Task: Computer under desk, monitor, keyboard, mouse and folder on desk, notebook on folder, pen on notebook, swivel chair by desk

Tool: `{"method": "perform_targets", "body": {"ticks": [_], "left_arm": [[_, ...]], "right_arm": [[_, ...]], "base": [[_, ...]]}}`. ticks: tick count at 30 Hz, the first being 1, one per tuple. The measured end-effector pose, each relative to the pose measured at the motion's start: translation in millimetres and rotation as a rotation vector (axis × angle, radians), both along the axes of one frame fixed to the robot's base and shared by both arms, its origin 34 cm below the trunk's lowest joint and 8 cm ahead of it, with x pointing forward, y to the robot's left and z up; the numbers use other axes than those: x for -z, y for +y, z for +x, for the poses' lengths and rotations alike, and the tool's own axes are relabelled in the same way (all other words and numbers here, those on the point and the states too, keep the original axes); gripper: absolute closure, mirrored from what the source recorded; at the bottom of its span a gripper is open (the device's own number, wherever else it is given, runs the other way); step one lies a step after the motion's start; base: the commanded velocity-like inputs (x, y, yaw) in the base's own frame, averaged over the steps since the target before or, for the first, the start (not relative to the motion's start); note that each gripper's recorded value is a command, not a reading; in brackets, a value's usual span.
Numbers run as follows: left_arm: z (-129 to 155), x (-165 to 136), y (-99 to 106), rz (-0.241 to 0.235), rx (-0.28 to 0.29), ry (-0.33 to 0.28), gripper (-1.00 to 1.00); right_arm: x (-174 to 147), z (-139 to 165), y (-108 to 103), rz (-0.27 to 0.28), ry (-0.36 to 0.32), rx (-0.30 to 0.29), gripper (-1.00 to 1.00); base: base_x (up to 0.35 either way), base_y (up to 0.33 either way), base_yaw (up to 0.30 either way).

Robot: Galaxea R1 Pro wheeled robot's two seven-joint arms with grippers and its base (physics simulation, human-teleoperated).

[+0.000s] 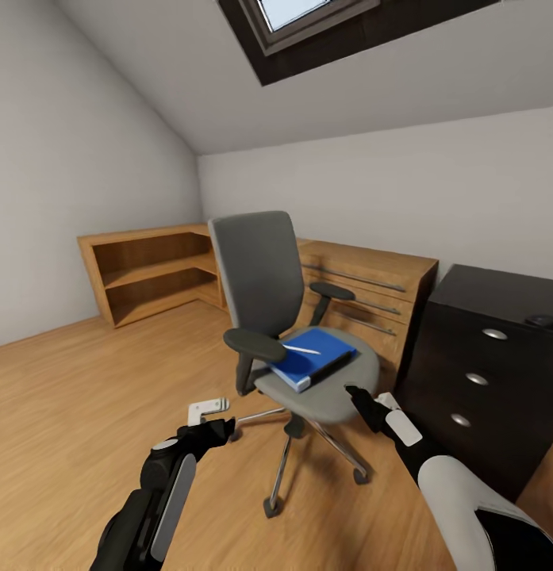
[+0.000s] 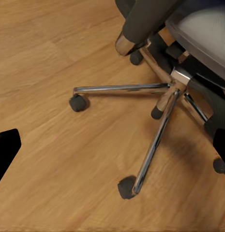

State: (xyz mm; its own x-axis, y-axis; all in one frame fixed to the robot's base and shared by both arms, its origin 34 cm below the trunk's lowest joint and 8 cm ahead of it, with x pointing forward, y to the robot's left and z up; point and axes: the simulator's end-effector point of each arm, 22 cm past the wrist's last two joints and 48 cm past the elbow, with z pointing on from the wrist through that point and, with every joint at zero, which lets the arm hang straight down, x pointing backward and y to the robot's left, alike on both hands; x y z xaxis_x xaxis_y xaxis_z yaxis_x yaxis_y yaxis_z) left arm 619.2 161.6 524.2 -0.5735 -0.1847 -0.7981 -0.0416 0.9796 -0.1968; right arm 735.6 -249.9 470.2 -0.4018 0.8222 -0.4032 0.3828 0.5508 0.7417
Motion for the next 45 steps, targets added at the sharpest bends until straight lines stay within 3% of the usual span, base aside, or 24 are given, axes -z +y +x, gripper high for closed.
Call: {"method": "perform_targets", "body": {"ticks": [19, 40, 45], "left_arm": [[0, 0, 0, 0.000, 0.000, 0.000, -1.00], [0, 3, -2, 0.000, 0.004, 0.005, -1.00], [-1, 2, -10, 0.007, 0.024, 0.001, -1.00]], "right_arm": [[5, -3, 3, -0.007, 0.013, -0.009, -1.00], [13, -6, 8, -0.008, 0.030, -0.020, -1.00], [12, -6, 23, 0.003, 0.029, -0.037, -1.00]], "base": [[-0.204, 0.000, 0.001], [-0.009, 0.000, 0.095], [0.000, 0.000, 0.000]]}}
